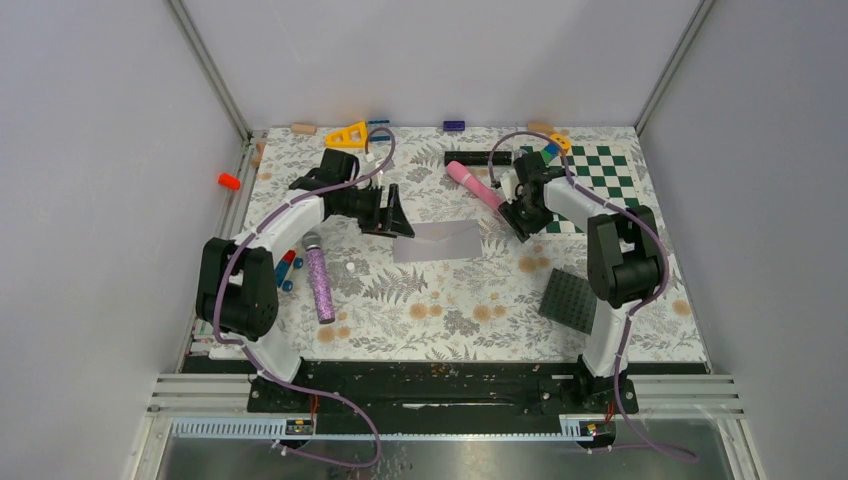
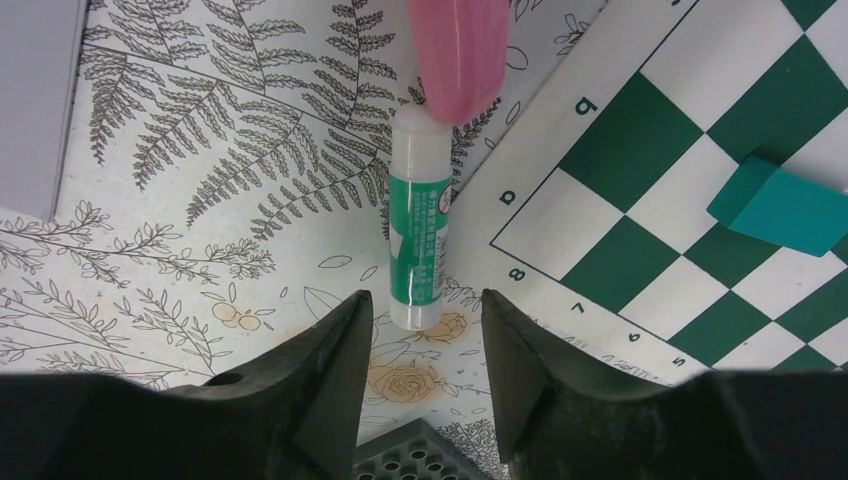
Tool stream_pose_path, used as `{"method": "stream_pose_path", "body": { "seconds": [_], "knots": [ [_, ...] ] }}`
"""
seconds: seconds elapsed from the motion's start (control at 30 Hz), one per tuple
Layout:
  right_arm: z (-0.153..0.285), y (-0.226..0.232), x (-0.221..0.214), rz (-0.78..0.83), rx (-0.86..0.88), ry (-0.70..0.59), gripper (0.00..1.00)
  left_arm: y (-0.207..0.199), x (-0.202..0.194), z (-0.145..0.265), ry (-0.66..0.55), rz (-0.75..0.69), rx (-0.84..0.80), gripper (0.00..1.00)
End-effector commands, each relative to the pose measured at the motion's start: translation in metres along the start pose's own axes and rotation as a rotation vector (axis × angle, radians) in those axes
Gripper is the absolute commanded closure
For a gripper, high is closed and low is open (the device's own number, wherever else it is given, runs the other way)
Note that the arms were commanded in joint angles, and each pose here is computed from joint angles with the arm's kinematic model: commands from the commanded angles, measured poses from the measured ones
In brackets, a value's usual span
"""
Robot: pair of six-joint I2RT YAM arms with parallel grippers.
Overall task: Place the letter into the envelope and seal it
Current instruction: Pick up the solid glue from the center of the board.
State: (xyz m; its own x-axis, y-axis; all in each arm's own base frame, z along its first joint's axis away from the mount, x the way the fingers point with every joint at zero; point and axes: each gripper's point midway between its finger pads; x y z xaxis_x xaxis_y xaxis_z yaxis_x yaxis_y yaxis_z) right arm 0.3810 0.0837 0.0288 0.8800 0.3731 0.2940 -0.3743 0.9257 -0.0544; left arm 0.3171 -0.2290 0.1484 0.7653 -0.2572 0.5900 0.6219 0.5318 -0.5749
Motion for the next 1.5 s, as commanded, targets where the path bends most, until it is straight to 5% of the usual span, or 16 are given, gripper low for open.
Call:
{"method": "stream_pose_path", "body": {
  "seconds": [0.0,0.8,1.47],
  "knots": [
    [0.002,-0.003,0.013,0.02,-0.028,-0.02,0.5,-0.012,0.016,0.013,-0.069,-0.059,-0.032,0.3],
    [0.001,0.015,0.018,0.062,0.017,0.091,0.53,-0.015,0.025,0.03,-0.114,-0.071,-0.018,0.3],
    [0.004,0.022,0.006,-0.071,0.015,0.16,0.54,-0.018,0.029,0.042,-0.142,-0.078,-0.015,0.29]
  ]
}}
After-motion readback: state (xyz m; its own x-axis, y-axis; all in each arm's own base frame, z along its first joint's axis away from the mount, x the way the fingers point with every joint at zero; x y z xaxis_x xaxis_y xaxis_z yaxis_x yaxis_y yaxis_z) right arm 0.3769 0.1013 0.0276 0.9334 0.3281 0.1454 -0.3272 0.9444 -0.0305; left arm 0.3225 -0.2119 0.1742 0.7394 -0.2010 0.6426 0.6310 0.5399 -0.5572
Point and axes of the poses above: each gripper's point midway between its finger pads, its own z axis back along the fingers, its own y axis along the line the jaws close on, x = y × z, and after that the axes turned 14 degrees about -z, right-handed
